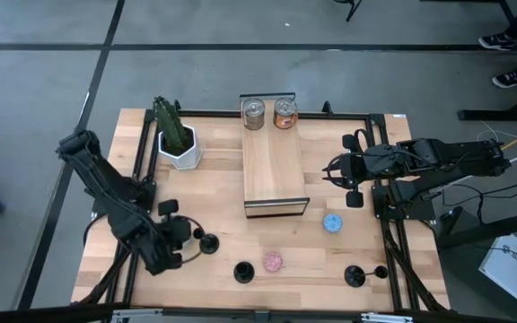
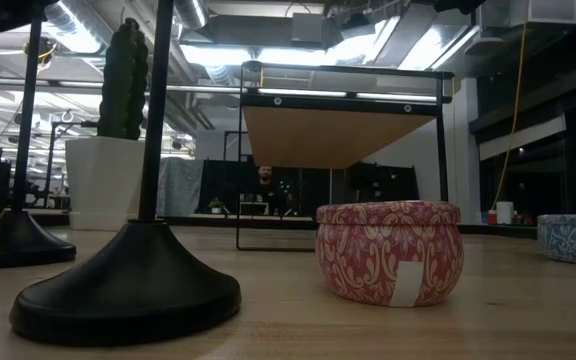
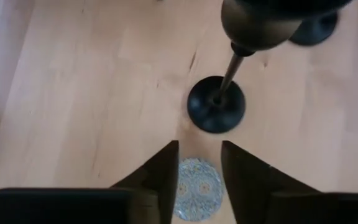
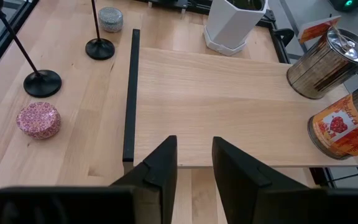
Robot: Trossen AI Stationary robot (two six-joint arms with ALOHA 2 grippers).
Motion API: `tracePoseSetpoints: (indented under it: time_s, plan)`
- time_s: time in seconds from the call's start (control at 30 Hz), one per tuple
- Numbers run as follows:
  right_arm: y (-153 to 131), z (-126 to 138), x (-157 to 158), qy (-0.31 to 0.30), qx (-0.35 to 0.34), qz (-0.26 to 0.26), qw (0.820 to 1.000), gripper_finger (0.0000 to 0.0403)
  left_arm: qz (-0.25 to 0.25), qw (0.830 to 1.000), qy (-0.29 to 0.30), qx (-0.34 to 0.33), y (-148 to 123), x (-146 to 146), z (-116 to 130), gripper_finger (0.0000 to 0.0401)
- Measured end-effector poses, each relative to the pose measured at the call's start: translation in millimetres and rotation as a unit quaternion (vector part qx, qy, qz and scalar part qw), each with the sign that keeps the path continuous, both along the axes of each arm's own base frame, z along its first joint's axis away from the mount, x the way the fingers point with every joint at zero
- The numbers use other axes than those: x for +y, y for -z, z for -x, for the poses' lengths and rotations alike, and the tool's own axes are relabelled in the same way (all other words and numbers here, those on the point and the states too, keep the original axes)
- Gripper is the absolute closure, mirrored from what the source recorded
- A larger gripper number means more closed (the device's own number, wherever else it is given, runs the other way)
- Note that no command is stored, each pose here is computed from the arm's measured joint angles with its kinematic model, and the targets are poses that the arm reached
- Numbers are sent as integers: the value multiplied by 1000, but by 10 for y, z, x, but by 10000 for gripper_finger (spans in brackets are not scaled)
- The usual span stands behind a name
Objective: Pick & Place candle stick holders
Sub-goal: Put the top candle holder on the shelf
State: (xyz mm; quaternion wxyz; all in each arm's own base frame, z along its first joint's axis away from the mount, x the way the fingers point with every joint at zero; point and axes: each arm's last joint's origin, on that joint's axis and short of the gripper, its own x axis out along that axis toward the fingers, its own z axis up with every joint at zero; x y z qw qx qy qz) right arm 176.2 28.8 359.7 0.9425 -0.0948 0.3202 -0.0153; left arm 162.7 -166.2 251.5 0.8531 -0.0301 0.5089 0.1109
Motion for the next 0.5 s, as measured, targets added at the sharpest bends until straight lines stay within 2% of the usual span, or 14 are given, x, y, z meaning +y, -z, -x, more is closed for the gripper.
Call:
tracePoseSetpoints:
  time_s: [0.2, 0.27, 0.5]
  plan:
    - [0, 0, 0, 0, 0, 0, 1000, 300, -21, 1000, -6, 16, 192, -98, -128, 234]
    - [0, 0, 0, 0, 0, 0, 1000, 300, -26, 1000, -10, 9, 227, -112, -171, 229]
    - [0, 0, 0, 0, 0, 0, 1000, 300, -63, 997, 32, -27, 227, -145, -237, 232]
